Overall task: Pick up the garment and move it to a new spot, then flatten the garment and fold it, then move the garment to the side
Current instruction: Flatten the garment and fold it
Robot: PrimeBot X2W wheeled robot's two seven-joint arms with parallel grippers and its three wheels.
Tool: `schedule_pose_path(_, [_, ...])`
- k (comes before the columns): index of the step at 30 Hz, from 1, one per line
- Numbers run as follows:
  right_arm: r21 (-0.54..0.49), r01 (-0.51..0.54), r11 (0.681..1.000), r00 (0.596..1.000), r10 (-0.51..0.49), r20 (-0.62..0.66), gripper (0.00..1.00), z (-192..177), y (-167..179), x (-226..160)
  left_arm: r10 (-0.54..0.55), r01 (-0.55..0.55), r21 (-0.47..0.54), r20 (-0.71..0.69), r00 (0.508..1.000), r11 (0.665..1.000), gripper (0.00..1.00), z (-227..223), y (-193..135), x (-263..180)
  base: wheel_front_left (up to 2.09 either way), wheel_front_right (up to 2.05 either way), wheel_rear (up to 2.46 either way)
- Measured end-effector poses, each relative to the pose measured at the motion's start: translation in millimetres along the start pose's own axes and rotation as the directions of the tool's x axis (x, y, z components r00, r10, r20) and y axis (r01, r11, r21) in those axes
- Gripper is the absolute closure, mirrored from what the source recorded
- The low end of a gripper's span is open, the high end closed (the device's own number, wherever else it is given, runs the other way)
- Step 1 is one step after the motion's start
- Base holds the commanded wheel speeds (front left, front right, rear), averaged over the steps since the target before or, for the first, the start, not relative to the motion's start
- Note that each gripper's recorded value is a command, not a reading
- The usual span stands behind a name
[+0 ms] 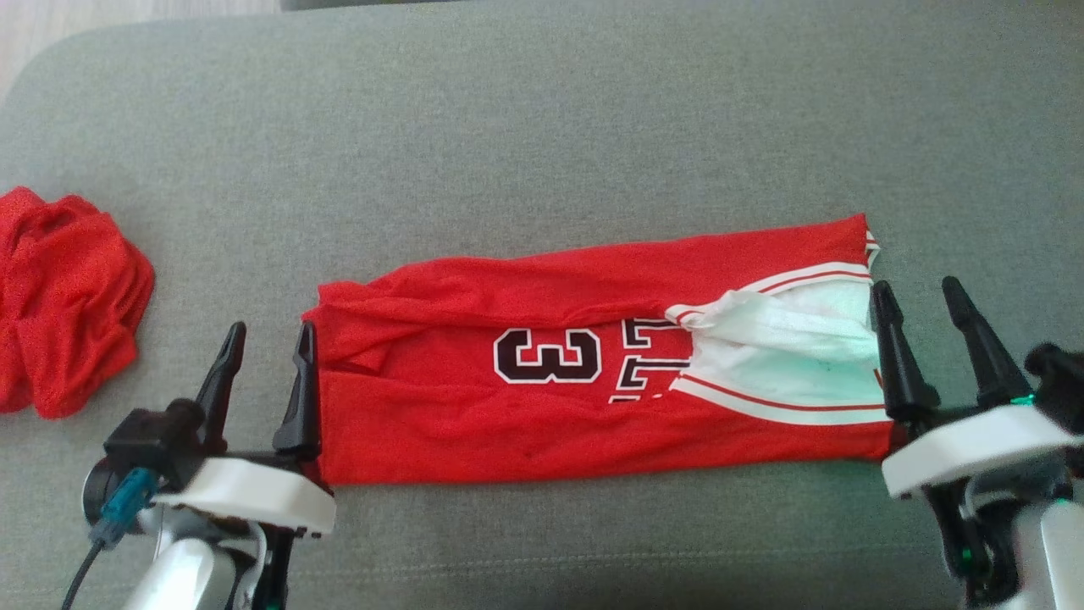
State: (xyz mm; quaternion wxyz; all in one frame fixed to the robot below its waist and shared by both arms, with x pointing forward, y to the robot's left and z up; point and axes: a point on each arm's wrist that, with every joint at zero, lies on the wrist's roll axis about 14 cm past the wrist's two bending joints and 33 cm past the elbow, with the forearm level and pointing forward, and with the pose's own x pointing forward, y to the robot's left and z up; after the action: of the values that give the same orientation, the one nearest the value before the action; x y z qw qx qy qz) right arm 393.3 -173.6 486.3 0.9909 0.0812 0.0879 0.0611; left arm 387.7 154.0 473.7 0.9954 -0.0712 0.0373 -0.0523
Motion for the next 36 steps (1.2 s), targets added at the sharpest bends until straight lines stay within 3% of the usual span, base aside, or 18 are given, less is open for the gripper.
schedule_pose_path(8, [-0.013,0.022,1.0,0.989,-0.024,-0.147,0.0,-33,-23,36,-0.025,0.025,-0.008,-0.004,1.0,1.0,0.0,-3,-4,15,0.0,0.0,0.0])
schedule_pose_path(11, [-0.013,0.024,1.0,0.966,-0.027,-0.259,0.0,-63,-27,41,-0.034,0.034,-0.014,-0.011,0.999,0.999,0.0,-6,-6,21,0.0,0.0,0.0])
schedule_pose_path(15, [-0.007,0.027,1.0,0.904,-0.028,-0.426,0.0,-108,-28,40,-0.035,0.035,-0.025,-0.029,0.999,0.999,0.0,-15,-6,29,0.0,0.0,0.0])
schedule_pose_path(24, [0.013,0.057,0.998,0.867,-0.043,-0.497,0.02,-124,-34,42,-0.031,0.03,-0.036,-0.048,0.998,0.999,0.0,-23,-5,35,0.0,0.0,0.0])
schedule_pose_path(25, [0.014,0.059,0.998,0.865,-0.044,-0.5,0.56,-124,-34,42,-0.031,0.029,-0.036,-0.048,0.998,0.999,0.0,-23,-5,35,0.0,0.0,0.0])
schedule_pose_path(26, [0.016,0.06,0.998,0.865,-0.044,-0.5,0.89,-124,-34,42,-0.035,0.033,-0.038,-0.048,0.998,0.999,0.0,-23,-5,36,0.0,0.0,0.0])
schedule_pose_path(27, [0.02,0.062,0.998,0.866,-0.044,-0.498,1.0,-123,-34,41,-0.035,0.033,-0.038,-0.046,0.998,0.999,0.0,-23,-4,37,0.0,0.0,0.0])
schedule_pose_path(36, [0.032,0.068,0.997,0.874,-0.044,-0.483,1.0,-117,-34,39,-0.047,0.046,-0.031,-0.037,0.998,0.998,0.0,-21,-8,40,0.0,0.0,0.0])
